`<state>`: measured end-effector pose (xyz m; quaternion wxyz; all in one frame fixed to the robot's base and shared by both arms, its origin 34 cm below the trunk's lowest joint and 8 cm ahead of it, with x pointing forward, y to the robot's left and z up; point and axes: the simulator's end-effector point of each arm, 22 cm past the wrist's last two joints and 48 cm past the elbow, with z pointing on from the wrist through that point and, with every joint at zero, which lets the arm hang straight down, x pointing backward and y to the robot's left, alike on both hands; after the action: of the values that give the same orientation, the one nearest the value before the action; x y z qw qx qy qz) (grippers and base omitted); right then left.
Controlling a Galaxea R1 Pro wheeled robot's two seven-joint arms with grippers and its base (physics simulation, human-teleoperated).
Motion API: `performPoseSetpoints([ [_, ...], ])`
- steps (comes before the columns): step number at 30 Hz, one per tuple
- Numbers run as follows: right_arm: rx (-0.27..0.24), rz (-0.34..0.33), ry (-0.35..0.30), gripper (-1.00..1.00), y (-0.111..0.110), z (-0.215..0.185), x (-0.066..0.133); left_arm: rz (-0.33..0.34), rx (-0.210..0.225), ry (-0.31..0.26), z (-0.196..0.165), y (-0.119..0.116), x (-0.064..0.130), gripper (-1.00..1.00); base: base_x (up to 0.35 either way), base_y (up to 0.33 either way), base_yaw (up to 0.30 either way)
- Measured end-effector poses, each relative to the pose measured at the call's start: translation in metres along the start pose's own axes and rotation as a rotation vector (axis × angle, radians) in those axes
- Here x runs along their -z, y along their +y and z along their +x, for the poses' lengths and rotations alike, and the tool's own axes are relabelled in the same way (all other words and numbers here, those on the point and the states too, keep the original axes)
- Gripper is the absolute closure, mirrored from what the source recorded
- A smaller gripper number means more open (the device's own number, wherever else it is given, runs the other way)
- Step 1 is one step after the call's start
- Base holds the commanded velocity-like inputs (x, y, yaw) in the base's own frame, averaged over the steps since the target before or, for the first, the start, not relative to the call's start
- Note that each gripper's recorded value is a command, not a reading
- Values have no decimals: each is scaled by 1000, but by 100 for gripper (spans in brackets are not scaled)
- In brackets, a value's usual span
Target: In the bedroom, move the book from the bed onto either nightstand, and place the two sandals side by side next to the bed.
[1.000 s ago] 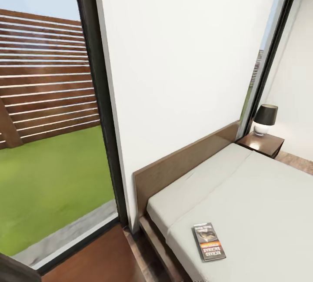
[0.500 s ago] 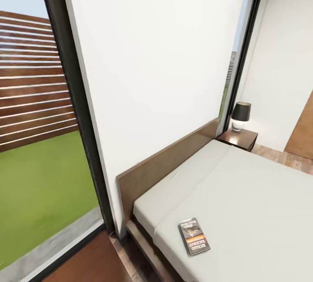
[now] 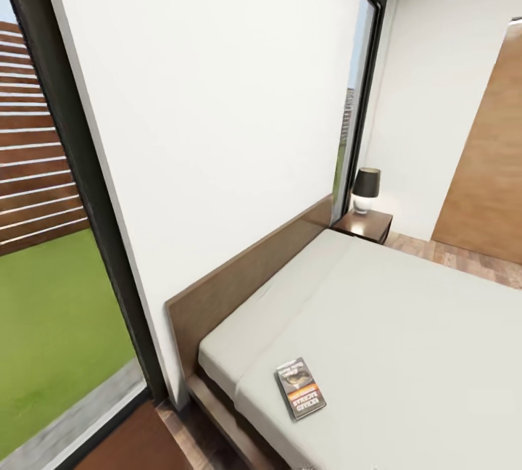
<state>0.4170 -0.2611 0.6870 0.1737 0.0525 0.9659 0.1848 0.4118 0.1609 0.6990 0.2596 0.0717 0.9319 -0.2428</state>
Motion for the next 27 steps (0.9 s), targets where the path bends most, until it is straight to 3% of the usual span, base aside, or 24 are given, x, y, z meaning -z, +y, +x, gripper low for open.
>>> performPoseSetpoints([
  [27,4,-2,-11,-100,2,-5,2,0,-5,-10,-5,-1,1,-100,0,0,-269],
])
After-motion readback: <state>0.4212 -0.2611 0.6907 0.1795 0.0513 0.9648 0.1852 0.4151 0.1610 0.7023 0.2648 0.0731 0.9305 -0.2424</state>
